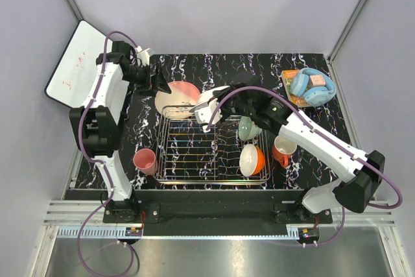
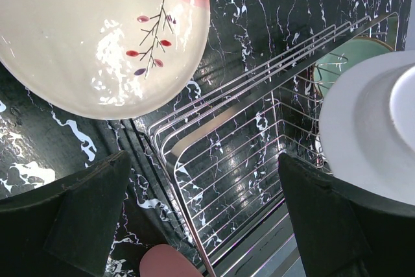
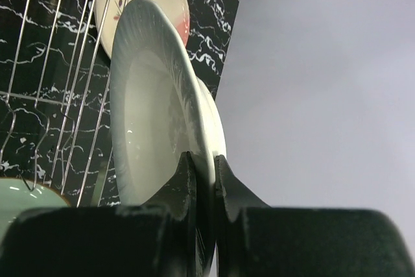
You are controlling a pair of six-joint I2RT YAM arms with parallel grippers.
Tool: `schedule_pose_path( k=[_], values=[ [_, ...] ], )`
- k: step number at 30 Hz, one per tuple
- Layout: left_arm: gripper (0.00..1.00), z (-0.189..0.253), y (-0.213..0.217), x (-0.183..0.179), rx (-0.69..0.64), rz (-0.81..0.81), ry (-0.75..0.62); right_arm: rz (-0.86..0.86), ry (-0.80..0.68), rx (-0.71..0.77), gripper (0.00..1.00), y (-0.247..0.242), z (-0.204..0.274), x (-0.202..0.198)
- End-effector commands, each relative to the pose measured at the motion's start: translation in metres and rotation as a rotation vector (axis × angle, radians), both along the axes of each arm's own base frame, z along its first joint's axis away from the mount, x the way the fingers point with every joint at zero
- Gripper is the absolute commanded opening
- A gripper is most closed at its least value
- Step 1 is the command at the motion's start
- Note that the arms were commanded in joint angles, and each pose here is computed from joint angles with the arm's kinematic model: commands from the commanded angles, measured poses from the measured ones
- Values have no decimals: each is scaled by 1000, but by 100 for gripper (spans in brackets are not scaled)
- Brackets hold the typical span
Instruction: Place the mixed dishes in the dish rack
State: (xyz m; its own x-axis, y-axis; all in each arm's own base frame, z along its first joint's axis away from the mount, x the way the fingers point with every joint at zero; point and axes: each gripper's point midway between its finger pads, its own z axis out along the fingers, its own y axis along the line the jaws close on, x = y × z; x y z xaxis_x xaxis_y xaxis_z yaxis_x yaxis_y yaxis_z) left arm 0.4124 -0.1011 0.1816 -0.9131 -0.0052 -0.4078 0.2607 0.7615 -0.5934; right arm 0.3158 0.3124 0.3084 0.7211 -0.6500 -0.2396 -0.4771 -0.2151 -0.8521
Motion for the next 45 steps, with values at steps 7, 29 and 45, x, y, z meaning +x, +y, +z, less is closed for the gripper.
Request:
schedule_pose_path(
  k=[7,29,45],
  values=[
    [99,1,-1,-1,3,-19,-26,-60,-149,109,0,-6,55,11],
    [99,6,-3,-1,-11,-24,-39,-119,-37,101,0,-25,12,27],
    [99,6,-4,1,-12,-26,-42,-124,35,103,0,-23,-11,55]
  ],
)
